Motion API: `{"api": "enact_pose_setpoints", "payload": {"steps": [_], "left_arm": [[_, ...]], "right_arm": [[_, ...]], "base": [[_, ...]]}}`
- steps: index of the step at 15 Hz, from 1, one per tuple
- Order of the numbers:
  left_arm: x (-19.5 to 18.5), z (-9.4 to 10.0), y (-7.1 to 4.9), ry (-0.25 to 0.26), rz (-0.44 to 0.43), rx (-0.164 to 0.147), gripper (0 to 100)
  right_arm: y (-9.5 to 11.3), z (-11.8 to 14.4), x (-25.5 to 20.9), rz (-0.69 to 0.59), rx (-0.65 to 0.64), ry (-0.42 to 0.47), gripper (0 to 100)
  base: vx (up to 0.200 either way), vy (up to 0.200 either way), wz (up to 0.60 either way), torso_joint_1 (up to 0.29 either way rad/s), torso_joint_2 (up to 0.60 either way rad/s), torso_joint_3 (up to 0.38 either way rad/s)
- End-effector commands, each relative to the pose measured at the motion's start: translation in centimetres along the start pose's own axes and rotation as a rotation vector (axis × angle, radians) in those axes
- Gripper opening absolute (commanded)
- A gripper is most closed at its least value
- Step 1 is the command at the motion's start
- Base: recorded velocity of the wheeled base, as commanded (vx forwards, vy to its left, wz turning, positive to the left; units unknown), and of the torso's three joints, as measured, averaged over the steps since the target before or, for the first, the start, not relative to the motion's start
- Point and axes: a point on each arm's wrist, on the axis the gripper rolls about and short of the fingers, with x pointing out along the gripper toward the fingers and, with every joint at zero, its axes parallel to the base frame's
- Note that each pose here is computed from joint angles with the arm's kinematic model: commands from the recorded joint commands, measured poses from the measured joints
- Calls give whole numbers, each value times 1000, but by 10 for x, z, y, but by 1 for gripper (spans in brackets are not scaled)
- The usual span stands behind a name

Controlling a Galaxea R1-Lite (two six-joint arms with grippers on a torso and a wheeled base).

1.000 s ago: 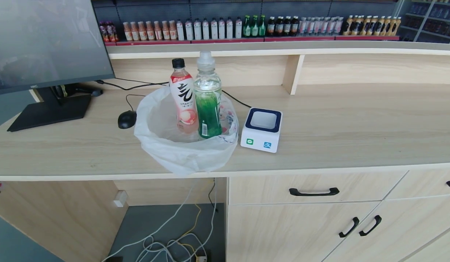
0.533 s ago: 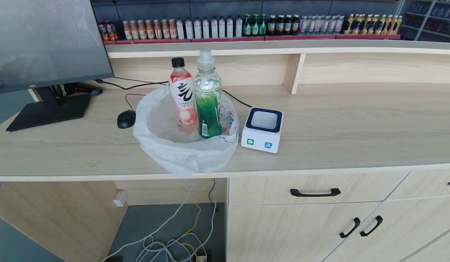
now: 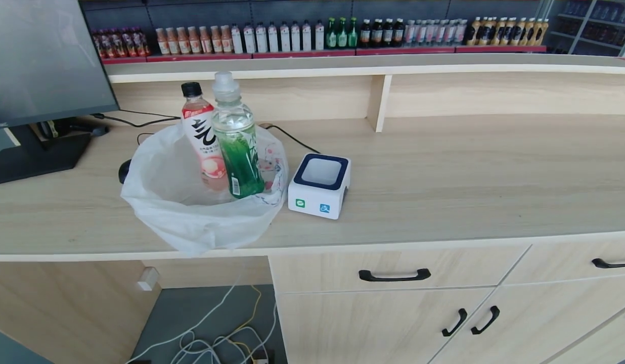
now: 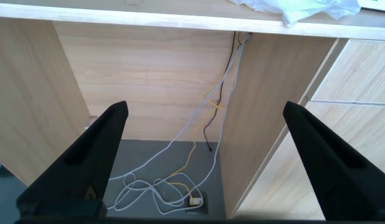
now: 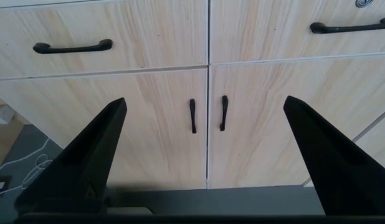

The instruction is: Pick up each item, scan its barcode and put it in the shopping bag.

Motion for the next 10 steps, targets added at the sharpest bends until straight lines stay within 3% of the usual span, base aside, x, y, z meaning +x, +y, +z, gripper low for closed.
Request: {"api": "enact_pose_setpoints", "payload": {"steps": [1, 10], "left_arm": [[0, 0, 0, 1, 0, 0, 100], [0, 0, 0, -1, 0, 8, 100]], "right_arm": [[0, 0, 0, -1, 0, 5, 100], [0, 0, 0, -1, -3, 5, 100]], "base": [[0, 0, 0, 0, 0, 0], [0, 0, 0, 0, 0, 0]]}}
